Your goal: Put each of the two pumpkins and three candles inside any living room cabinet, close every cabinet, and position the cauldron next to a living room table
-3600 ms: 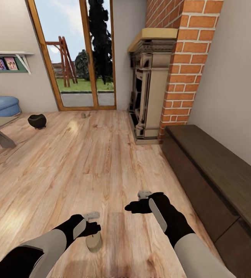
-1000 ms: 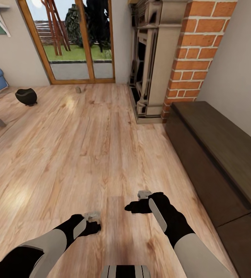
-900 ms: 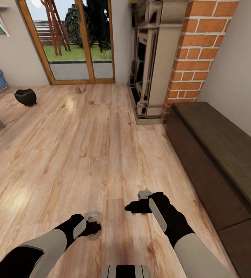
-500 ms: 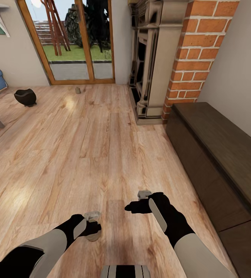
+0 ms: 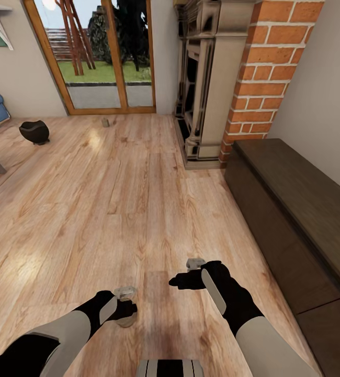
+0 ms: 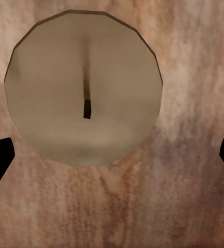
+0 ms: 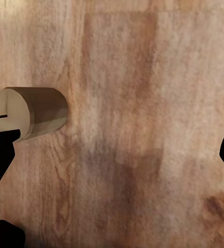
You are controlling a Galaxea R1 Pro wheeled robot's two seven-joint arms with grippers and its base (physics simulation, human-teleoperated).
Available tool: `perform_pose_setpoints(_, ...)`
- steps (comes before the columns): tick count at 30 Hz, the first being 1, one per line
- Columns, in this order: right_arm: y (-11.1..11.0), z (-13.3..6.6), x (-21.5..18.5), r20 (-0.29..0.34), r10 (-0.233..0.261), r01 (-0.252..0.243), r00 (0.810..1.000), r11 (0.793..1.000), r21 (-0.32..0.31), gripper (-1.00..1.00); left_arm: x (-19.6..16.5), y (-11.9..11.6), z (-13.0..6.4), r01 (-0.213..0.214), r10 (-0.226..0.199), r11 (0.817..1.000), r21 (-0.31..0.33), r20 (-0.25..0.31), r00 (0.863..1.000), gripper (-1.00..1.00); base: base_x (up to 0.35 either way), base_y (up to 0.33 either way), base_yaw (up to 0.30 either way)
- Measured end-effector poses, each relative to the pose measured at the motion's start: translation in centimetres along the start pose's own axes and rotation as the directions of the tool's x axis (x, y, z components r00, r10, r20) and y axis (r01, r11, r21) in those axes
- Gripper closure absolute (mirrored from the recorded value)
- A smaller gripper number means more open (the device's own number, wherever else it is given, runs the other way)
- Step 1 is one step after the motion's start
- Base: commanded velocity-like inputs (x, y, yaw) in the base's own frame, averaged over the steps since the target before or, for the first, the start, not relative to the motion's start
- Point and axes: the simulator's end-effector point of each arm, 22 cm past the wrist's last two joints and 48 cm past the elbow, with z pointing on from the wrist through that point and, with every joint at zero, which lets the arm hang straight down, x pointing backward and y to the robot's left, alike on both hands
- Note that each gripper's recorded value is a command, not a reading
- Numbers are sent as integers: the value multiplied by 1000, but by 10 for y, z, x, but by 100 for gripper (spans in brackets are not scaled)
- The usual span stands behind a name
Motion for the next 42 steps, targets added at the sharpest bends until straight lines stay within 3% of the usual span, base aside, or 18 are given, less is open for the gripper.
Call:
perform_pose_setpoints(15,-8,21,17,-45,20,-20,999,1000,-3,-100,17,7,20,10,-10,1000,-9,-42,999,-100,0,0,3)
perform_pose_setpoints(23,-9,24,19,-49,22,-22,999,1000,-3,-100,11,7,23,15,-16,1000,-9,-7,1000,-100,0,0,155)
perform_pose_setpoints(37,-9,24,19,-49,22,-23,999,1000,-4,-100,11,7,23,16,-16,1000,-9,-5,1000,-100,0,0,10)
perform_pose_setpoints(42,-12,33,27,-68,30,-31,997,1000,-5,-100,19,9,32,17,-18,1000,-12,-26,1000,-100,0,0,0)
